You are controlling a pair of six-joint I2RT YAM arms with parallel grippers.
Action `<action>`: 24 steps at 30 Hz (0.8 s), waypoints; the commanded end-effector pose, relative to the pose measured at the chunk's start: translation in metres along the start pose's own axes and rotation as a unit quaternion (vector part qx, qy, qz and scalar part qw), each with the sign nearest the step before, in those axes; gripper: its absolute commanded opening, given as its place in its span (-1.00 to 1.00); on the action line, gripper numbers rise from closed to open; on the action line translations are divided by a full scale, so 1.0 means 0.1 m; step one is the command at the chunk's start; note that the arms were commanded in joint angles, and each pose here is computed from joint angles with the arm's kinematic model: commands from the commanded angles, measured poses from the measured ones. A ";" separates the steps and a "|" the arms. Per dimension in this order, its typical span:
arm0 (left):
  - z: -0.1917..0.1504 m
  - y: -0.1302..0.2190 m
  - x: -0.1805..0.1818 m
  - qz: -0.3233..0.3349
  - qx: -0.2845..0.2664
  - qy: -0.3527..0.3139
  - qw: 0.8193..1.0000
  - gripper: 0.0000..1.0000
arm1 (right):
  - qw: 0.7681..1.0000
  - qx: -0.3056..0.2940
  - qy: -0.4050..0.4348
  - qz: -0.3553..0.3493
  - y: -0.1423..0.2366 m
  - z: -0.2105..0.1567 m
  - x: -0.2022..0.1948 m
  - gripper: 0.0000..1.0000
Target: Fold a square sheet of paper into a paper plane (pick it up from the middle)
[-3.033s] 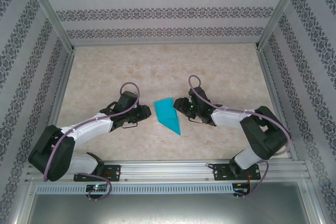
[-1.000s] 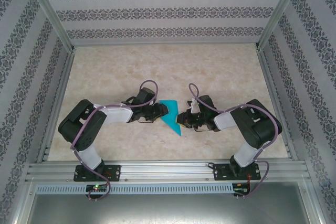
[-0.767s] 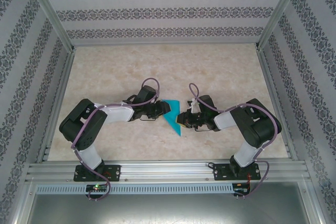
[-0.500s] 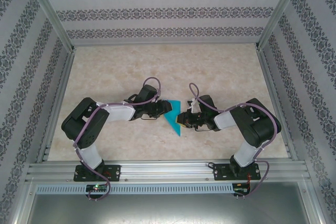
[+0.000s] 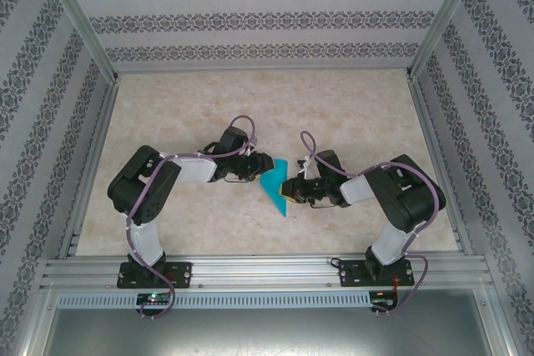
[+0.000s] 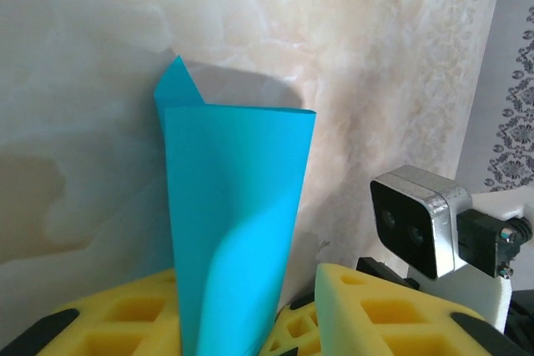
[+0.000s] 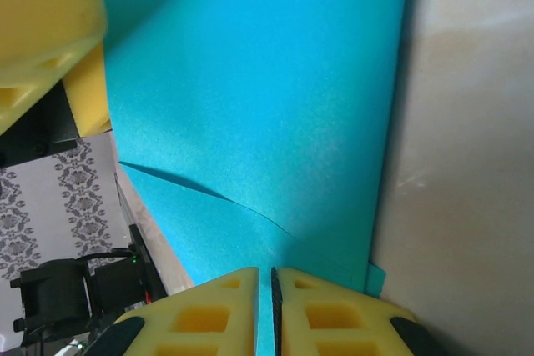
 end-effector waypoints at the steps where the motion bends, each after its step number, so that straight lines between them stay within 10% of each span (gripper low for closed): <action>1: 0.08 -0.04 -0.10 -0.035 0.012 -0.019 0.999 -0.30 | 0.996 -0.033 -0.012 -0.085 -0.07 0.07 -0.42 -0.71; 13: 0.10 0.25 0.01 0.025 -0.051 0.032 0.998 -0.93 | 0.990 -0.052 0.101 -0.084 0.06 0.10 0.18 -0.48; 24: 0.02 0.38 0.13 0.046 -0.081 0.070 0.993 -0.93 | 0.883 -0.174 0.382 -0.212 0.12 -0.09 0.52 -0.18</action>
Point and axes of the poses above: each hand's point on the last joint's axis, 136 mm out from that joint toward the fingers, its own y axis back along the fingers, its own x axis along the line the jaws close on, z = x × y, the point moved 3 cm from there along y, back along the fingers, and after that the axes turned 5 degrees about -y, right-handed, at the moved point
